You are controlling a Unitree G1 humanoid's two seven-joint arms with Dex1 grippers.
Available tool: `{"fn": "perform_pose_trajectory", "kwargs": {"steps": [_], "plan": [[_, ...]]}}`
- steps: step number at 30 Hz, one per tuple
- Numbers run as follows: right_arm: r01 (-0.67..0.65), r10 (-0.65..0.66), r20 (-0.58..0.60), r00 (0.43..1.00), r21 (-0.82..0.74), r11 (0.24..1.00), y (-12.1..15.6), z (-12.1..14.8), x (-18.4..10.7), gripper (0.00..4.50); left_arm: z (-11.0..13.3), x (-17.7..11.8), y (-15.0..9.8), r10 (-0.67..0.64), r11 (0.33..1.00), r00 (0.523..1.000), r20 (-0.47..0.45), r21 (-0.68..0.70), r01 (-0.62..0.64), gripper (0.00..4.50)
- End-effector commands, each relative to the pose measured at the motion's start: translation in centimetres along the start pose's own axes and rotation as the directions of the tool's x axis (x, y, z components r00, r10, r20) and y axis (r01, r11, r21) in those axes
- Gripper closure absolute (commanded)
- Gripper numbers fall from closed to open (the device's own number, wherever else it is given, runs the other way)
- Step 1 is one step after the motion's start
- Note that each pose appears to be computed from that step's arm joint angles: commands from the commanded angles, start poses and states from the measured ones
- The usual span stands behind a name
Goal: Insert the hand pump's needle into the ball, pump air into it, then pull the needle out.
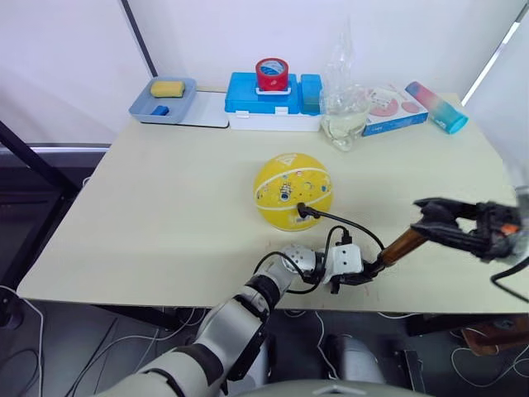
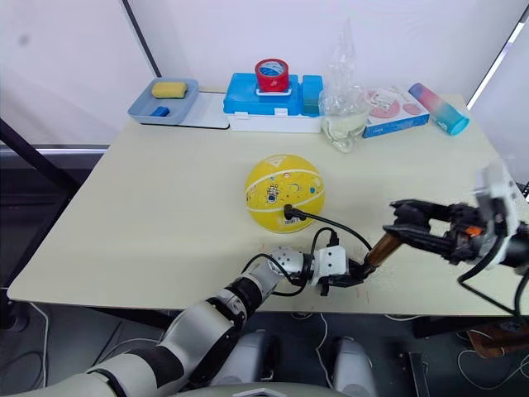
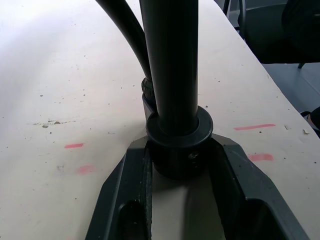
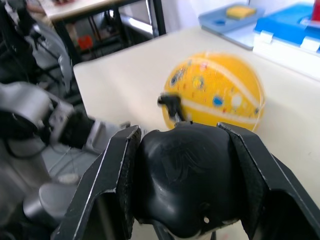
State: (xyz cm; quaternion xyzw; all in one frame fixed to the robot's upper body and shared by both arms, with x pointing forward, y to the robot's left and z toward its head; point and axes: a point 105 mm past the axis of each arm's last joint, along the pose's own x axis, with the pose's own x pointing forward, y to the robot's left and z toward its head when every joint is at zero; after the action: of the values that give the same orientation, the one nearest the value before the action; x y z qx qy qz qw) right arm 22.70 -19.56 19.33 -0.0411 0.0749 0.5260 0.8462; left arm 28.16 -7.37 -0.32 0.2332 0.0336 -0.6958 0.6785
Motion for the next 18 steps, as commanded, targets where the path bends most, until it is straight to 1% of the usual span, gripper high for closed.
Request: {"fn": "perform_pose_trajectory", "kwargs": {"steps": [1, 5, 8, 11, 14, 16, 18], "plan": [[0.034, -0.033, -0.081, 0.996, 0.016, 0.999, -0.6, -3.7, 0.8, 2.58, -2.9, 0.2, -3.0, -0.104, 0.994, 0.989, -0.105, -0.051, 0.099, 3.38], [0.037, -0.035, -0.078, 0.996, 0.02, 0.999, -0.7, -5.7, 1.7, 2.58, -2.9, 0.2, -2.9, -0.1, 0.994, 0.989, -0.106, -0.051, 0.095, 3.38], [0.034, -0.033, -0.068, 0.997, 0.014, 0.999, -0.6, -6.2, 1.9, 2.58, -2.9, 0.1, -2.9, -0.099, 0.994, 0.989, -0.108, -0.05, 0.094, 3.38], [0.038, -0.037, -0.012, 0.999, 0.014, 0.999, -0.6, -5.0, 1.6, 2.58, -3.0, 0.1, -2.8, -0.096, 0.995, 0.989, -0.109, -0.051, 0.091, 3.38], [0.045, -0.044, 0.053, 0.998, -0.011, 0.999, -0.9, -2.1, 0.2, 2.58, -3.1, 0.0, -3.0, -0.097, 0.994, 0.989, -0.112, -0.053, 0.092, 3.38], [0.042, -0.041, 0.07, 0.997, -0.016, 0.999, -0.9, -0.9, -0.3, 2.58, -3.2, 0.0, -3.0, -0.098, 0.994, 0.989, -0.113, -0.054, 0.092, 3.38], [0.047, -0.044, 0.093, 0.995, -0.03, 0.998, -0.9, 0.8, -1.0, 2.58, -3.2, 0.0, -3.1, -0.099, 0.994, 0.989, -0.113, -0.054, 0.093, 3.38]]}}
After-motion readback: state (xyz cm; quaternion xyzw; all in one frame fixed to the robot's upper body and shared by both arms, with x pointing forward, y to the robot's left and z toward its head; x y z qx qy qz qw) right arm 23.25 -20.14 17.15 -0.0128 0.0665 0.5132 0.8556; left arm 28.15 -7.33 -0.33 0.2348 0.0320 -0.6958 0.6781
